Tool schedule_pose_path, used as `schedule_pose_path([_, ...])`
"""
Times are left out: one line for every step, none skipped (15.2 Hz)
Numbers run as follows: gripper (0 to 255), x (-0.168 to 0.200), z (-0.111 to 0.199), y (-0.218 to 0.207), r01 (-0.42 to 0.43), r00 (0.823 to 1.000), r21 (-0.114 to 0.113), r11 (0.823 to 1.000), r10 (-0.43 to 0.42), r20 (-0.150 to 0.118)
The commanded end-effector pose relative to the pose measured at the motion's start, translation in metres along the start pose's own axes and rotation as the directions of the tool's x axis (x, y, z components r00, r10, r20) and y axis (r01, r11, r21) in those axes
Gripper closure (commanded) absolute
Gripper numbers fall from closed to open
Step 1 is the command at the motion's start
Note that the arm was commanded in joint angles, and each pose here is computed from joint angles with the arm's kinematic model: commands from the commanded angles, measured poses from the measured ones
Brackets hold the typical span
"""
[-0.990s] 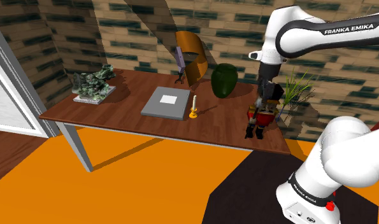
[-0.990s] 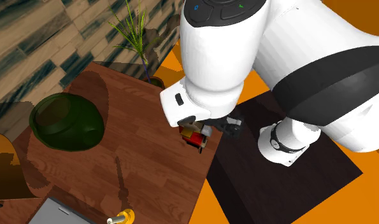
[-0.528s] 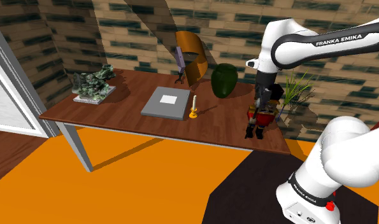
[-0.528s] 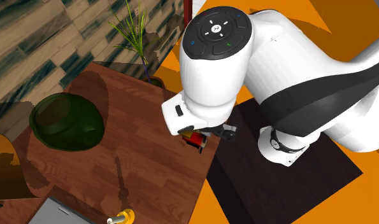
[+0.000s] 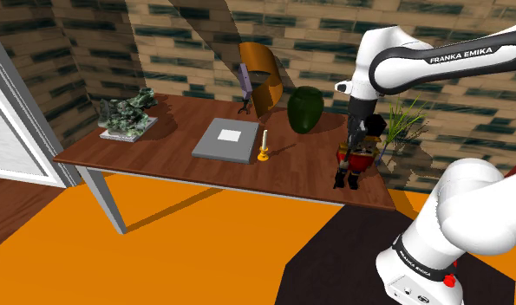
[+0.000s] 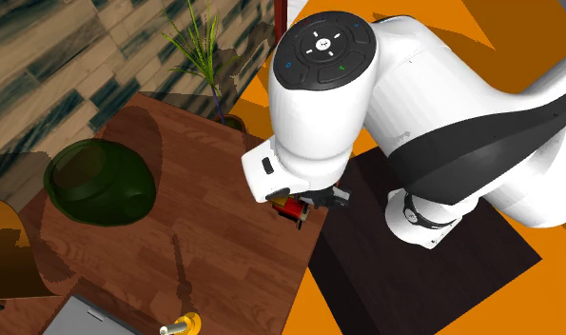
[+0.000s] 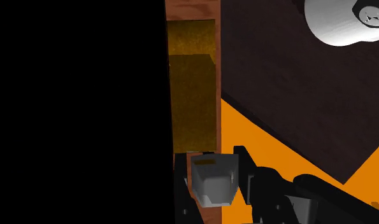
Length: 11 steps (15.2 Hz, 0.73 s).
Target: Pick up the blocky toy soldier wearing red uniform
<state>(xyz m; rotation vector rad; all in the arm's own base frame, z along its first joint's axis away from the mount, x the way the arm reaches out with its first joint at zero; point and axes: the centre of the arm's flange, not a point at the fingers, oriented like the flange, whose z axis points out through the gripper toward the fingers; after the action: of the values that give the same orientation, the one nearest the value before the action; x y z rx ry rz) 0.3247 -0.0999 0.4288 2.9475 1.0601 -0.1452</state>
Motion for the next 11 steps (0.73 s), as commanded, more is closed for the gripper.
schedule_pose_path([255,0.000,0.000,0.000,0.000,1.000,0.001,1.000,0.000,0.001])
schedule_pose_path([255,0.000,0.000,0.000,0.000,1.000,0.001,1.000,0.000,0.001])
schedule_pose_path([255,0.000,-0.005,0.000,0.000,1.000,0.001,1.000,0.000,0.001])
schedule_pose_path([255,-0.001,-0.011,0.000,0.000,1.000,0.001,1.000,0.000,0.001])
schedule_pose_path([255,-0.001,-0.016,0.000,0.000,1.000,0.001,1.000,0.000,0.001])
schedule_pose_path([255,-0.002,-0.021,0.000,0.000,1.000,0.001,1.000,0.000,0.001])
schedule_pose_path([255,-0.002,-0.026,-0.001,0.000,1.000,0.001,1.000,0.000,0.001])
schedule_pose_path([255,-0.003,-0.032,-0.001,0.000,1.000,0.001,1.000,0.000,0.001])
schedule_pose_path([255,-0.003,-0.037,-0.001,0.000,1.000,0.001,1.000,0.000,0.001])
schedule_pose_path([255,-0.004,-0.042,-0.001,0.000,1.000,0.001,1.000,0.000,0.001])
schedule_pose_path([255,-0.004,-0.047,-0.001,0.000,1.000,0.001,1.000,0.000,0.001])
